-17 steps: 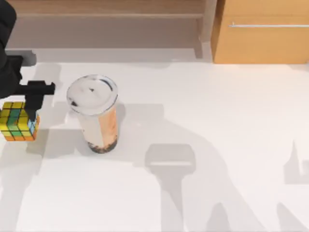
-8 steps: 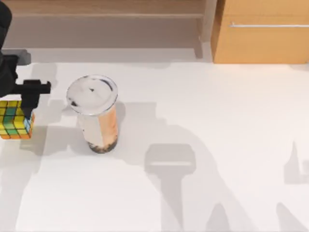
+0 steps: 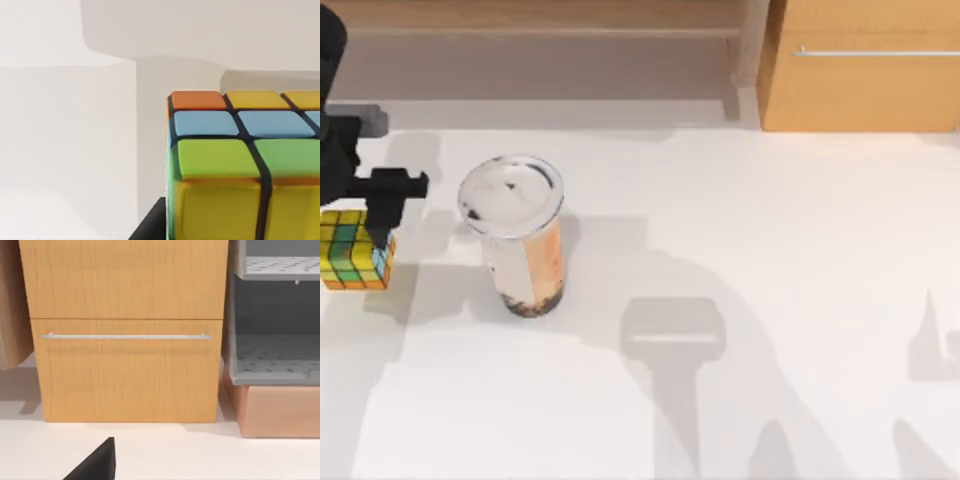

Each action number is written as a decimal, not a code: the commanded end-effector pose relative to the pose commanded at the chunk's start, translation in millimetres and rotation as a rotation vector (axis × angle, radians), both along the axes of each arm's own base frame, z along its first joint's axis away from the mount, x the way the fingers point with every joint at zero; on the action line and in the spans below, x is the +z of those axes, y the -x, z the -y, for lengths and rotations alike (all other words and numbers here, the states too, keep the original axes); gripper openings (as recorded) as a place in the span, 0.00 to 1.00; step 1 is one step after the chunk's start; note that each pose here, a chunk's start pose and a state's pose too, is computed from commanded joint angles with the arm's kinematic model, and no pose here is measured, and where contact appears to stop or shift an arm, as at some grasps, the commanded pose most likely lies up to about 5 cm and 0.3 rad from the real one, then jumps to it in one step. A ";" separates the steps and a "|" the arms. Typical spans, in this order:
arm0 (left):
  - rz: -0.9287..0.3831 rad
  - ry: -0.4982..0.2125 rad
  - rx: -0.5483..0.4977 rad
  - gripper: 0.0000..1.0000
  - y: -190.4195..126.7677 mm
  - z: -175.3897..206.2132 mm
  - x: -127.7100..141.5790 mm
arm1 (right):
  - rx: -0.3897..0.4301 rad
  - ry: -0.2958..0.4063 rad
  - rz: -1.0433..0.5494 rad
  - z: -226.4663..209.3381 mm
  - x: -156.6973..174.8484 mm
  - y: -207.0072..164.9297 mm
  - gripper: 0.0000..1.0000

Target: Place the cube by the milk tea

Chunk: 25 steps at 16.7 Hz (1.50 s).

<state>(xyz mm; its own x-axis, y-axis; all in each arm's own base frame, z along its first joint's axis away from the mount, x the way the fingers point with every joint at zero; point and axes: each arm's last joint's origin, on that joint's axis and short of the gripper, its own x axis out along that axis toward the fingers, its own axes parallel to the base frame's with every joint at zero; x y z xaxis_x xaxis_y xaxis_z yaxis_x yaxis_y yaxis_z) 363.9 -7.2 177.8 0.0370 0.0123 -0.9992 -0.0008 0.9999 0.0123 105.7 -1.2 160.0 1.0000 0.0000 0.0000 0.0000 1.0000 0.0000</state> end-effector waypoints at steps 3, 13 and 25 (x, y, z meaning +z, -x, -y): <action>-0.029 0.016 -0.019 0.00 1.8 7.1 -11.7 | 0.000 0.000 0.000 0.0 0.0 0.0 1.00; -0.035 0.017 -0.020 0.38 2.1 7.6 -13.7 | 0.000 0.000 0.000 0.0 0.0 0.0 1.00; -0.035 0.017 -0.020 1.00 2.1 7.6 -13.7 | 0.000 0.000 0.000 0.0 0.0 0.0 1.00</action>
<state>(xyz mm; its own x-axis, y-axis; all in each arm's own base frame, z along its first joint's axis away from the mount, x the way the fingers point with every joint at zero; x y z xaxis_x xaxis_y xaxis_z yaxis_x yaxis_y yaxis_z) 361.7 -14.8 164.1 0.0020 -0.0052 -1.0000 0.0193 0.9998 -0.0051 105.7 -1.2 160.0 1.0000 0.0000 0.0000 0.0000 1.0000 0.0000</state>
